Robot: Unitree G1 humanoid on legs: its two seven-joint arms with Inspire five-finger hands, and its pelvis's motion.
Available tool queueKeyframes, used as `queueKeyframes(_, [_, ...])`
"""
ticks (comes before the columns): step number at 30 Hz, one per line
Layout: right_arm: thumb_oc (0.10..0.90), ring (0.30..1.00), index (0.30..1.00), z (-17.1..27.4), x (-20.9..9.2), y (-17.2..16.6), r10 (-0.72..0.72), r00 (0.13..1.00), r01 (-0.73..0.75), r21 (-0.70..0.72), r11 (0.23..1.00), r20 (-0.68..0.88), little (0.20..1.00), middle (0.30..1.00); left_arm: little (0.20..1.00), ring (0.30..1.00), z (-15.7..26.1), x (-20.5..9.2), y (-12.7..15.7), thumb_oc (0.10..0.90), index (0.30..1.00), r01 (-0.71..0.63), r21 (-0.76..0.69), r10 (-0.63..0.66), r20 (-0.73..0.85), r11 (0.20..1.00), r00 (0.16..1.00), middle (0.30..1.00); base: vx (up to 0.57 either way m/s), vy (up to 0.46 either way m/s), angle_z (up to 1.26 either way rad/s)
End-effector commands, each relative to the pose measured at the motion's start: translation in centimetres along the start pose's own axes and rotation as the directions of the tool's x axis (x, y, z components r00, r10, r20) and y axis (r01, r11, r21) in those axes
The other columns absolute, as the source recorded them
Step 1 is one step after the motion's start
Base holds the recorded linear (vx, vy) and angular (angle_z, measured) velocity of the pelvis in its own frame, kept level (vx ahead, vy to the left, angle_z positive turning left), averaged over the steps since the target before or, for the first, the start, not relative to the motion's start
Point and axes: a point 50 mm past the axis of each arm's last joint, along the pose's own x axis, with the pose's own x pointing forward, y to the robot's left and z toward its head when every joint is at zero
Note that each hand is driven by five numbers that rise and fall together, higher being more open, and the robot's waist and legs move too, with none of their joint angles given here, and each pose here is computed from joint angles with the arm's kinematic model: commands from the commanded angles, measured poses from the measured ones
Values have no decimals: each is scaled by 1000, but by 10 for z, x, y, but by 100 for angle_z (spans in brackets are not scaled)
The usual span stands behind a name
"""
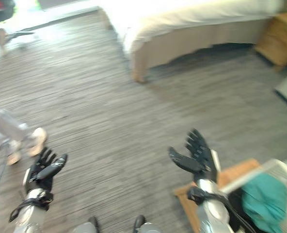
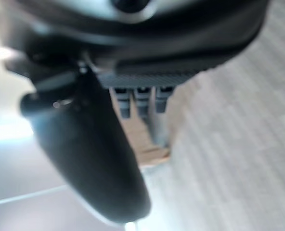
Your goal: Pick up bed clothes into laundry basket.
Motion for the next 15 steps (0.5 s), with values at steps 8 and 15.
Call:
queueKeyframes(8, [800,900,900,6,11,32,87,992,-96,106,990,89,900,900,900,900,59,15,1,800,900,40,183,-83,233,982,969,900,-36,186,60])
queueKeyframes(15, [800,900,900,-1,15,30,60,997,-65,98,993,54,900,900,900,900,42,8,2,800,900,8,180,-42,183,984,982,900,11,5,1])
